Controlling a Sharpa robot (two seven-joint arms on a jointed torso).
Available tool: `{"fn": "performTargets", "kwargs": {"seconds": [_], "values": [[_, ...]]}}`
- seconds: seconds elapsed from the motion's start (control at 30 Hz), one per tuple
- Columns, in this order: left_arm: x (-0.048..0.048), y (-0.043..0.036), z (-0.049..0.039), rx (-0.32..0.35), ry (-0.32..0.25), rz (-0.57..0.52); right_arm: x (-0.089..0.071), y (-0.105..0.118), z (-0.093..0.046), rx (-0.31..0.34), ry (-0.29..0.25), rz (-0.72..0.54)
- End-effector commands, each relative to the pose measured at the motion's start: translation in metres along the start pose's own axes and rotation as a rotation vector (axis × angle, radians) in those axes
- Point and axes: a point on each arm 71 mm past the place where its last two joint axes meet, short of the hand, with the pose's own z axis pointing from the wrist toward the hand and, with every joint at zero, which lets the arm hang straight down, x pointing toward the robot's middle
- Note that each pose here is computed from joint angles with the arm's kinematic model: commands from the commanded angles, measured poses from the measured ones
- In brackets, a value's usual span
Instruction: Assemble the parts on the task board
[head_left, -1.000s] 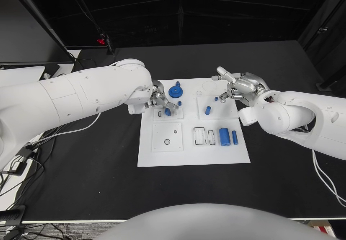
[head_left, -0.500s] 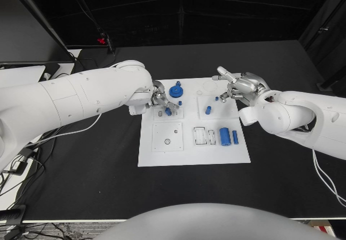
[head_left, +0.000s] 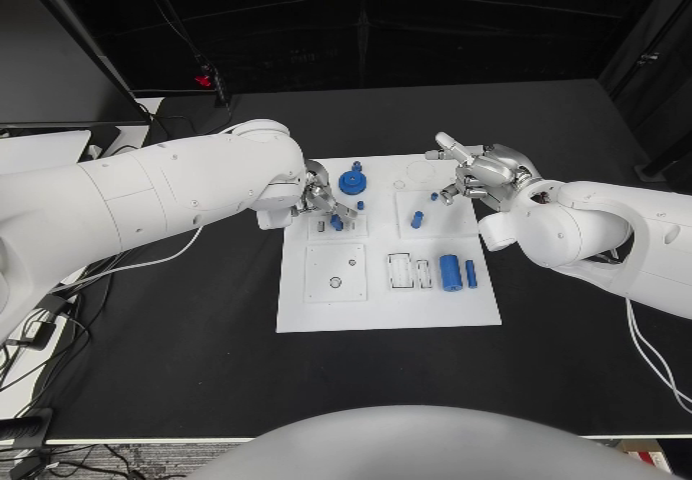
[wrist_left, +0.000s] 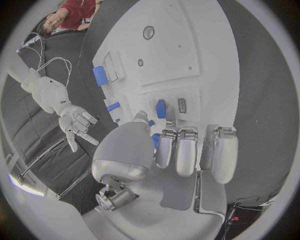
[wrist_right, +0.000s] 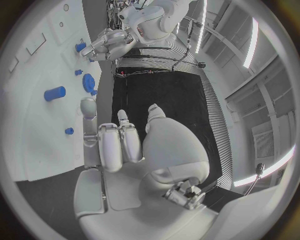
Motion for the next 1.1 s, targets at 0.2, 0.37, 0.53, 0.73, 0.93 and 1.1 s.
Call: {"fn": "performTargets", "kwargs": {"seconds": [0.2, 0.37, 0.53, 0.73, 0.93, 1.1], "values": [[0.0027, -0.0021, -0.0005, 0.020, 0.003, 0.008, 0.0004, 0.0008, -0.0003, -0.003, 0.007, 0.004], [0.0033, -0.0019, -0.0010, 0.026, 0.002, 0.006, -0.0002, 0.0008, -0.0003, -0.002, 0.005, 0.003], [0.0036, -0.0014, -0.0015, 0.031, -0.001, 0.003, -0.0007, 0.0006, -0.0005, -0.001, 0.004, 0.003], [0.0035, -0.0005, -0.0020, 0.030, -0.008, -0.002, -0.0012, 0.0005, -0.0004, 0.000, 0.003, 0.003], [0.0033, 0.0007, -0.0022, 0.017, -0.014, -0.006, -0.0007, 0.0004, -0.0004, 0.001, 0.005, 0.003], [0.0024, 0.0025, -0.0022, 0.005, -0.021, -0.010, -0.0005, 0.0004, -0.0003, 0.001, 0.006, 0.003]]}}
